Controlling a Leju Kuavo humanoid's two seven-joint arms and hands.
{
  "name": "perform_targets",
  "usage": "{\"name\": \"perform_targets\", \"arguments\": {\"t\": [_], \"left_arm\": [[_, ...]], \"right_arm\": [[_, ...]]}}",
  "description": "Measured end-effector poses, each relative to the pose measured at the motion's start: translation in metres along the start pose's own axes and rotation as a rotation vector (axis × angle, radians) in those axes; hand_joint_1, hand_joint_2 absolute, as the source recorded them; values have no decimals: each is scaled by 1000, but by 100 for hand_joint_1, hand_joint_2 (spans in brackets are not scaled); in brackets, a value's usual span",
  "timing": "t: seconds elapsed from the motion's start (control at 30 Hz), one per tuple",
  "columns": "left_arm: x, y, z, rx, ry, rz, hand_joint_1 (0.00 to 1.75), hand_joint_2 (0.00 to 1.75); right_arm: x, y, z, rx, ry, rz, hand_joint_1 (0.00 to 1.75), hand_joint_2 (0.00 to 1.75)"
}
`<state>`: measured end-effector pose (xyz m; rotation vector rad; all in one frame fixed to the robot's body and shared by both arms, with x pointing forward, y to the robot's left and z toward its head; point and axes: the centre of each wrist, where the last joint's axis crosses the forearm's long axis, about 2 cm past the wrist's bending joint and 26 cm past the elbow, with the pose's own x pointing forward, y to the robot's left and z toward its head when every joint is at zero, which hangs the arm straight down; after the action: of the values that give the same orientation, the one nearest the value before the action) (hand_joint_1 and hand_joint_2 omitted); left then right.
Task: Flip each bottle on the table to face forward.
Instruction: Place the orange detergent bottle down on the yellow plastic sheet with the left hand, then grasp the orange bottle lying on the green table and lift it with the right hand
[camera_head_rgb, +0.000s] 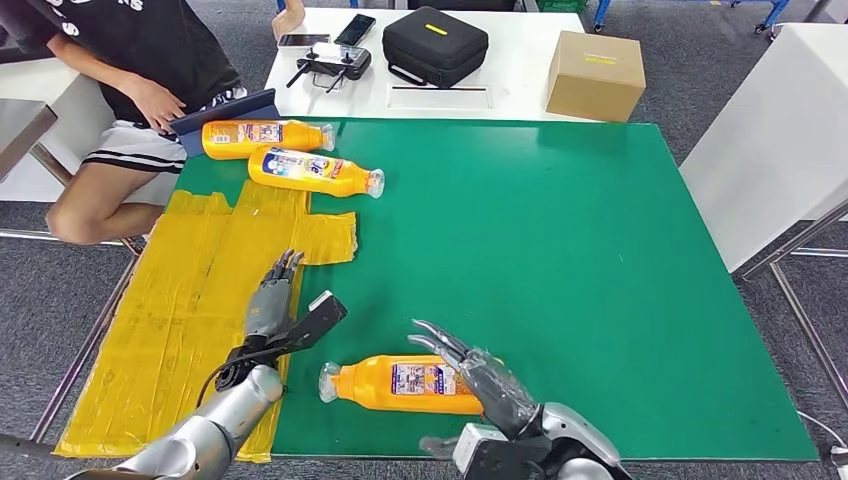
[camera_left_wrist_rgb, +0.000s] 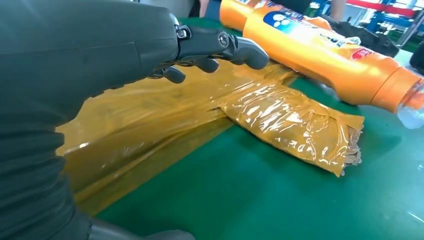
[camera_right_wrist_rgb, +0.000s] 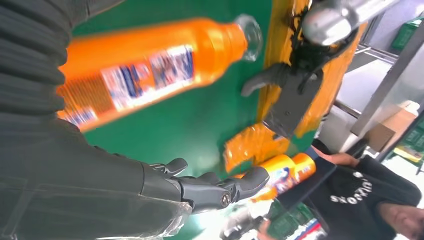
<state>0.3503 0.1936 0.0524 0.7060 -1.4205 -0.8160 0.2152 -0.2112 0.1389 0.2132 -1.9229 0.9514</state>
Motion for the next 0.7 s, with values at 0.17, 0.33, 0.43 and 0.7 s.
{"name": "perform_targets", "arguments": {"t": [0.17,0.33,0.43,0.7], "left_arm": [[3,-14,11,-17,16,121,0,175],[5,-25,21,-11,49,211,0,175],[4,-28,25,0,70,235,0,175],[0,-33,34,29,73,320,0,175]], "right_arm": [[0,20,27,-15,67,-14,0,175],[-4,33,33,-5,122,27,0,175],[-8,41,27,12,149,67,0,175],[-13,57,6,-26,177,417,0,175]]}}
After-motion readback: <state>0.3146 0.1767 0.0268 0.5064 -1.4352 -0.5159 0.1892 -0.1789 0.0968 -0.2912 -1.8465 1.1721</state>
